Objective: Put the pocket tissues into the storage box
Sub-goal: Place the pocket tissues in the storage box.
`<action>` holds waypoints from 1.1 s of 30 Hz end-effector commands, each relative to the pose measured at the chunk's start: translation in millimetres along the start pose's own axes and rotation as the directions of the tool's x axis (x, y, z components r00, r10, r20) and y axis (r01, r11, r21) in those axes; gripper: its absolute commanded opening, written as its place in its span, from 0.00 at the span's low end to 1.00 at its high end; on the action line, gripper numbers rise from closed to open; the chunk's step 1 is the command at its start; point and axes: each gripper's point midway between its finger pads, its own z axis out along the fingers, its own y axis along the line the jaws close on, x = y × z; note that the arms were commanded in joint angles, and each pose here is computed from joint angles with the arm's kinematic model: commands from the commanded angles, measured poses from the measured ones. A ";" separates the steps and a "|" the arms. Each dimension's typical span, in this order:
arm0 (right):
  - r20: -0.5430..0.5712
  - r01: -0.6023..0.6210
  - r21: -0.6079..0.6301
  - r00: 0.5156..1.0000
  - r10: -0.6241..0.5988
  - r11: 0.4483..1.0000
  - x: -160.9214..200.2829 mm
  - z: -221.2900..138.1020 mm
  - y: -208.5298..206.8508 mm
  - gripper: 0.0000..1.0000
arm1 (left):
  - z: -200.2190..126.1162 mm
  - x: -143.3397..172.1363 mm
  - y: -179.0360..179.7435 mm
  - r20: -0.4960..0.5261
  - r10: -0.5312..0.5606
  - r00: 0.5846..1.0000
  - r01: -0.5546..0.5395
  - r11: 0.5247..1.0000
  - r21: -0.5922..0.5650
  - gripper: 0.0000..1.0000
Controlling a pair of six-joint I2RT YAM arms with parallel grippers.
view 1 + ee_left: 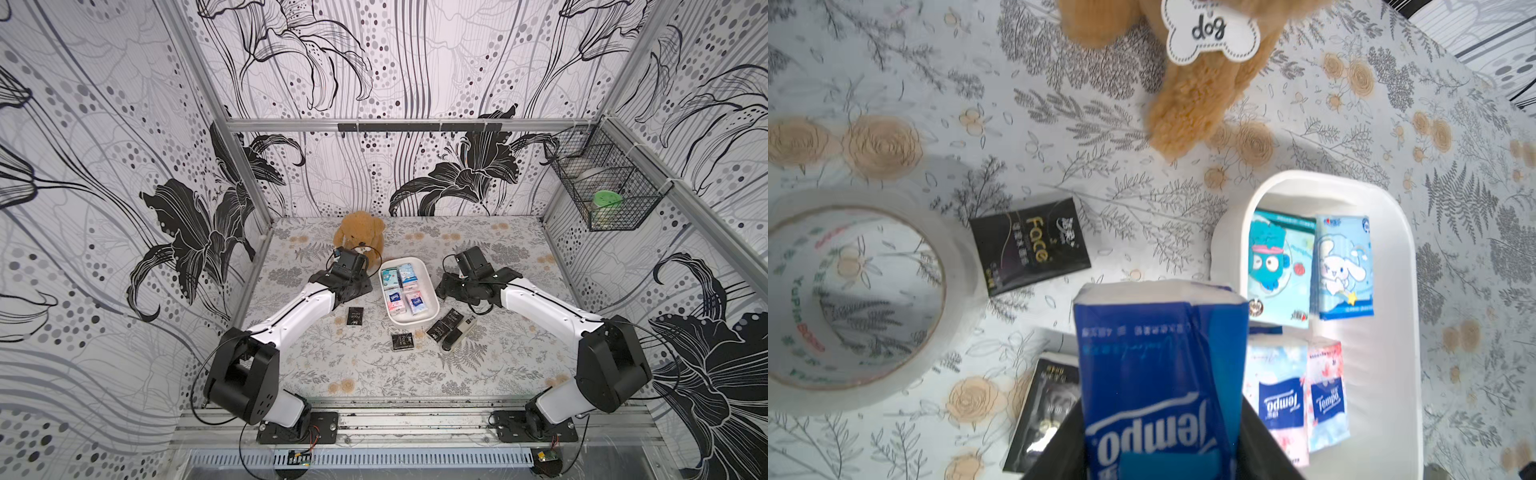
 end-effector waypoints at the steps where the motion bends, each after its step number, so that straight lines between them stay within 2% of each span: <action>1: 0.007 -0.020 -0.009 1.000 0.020 1.000 1.9 -5.4 -3.0 0.77 | -14.5 9.9 -22.0 -0.010 -0.056 0.998 0.057 0.992 0.112 0.45; 9: 0.011 -0.033 -0.015 0.999 0.033 0.999 4.2 -6.4 -4.8 0.77 | -36.3 39.2 -78.5 -0.028 -0.029 0.999 0.035 0.970 0.239 0.46; 17: 0.027 -0.034 -0.005 0.999 0.034 0.999 5.4 -12.1 -9.5 0.77 | -24.9 80.1 -129.9 -0.094 0.077 0.993 -0.048 0.960 0.277 0.46; 26: 0.044 -0.038 0.011 0.998 0.038 0.999 8.5 -17.7 -17.6 0.77 | 16.6 104.3 -149.4 -0.125 0.127 0.984 -0.108 0.984 0.144 0.46; 33: 0.054 -0.037 0.027 0.998 0.035 0.999 10.4 -21.3 -24.1 0.77 | 40.4 104.3 -141.9 -0.101 0.135 0.986 -0.132 0.991 0.036 0.46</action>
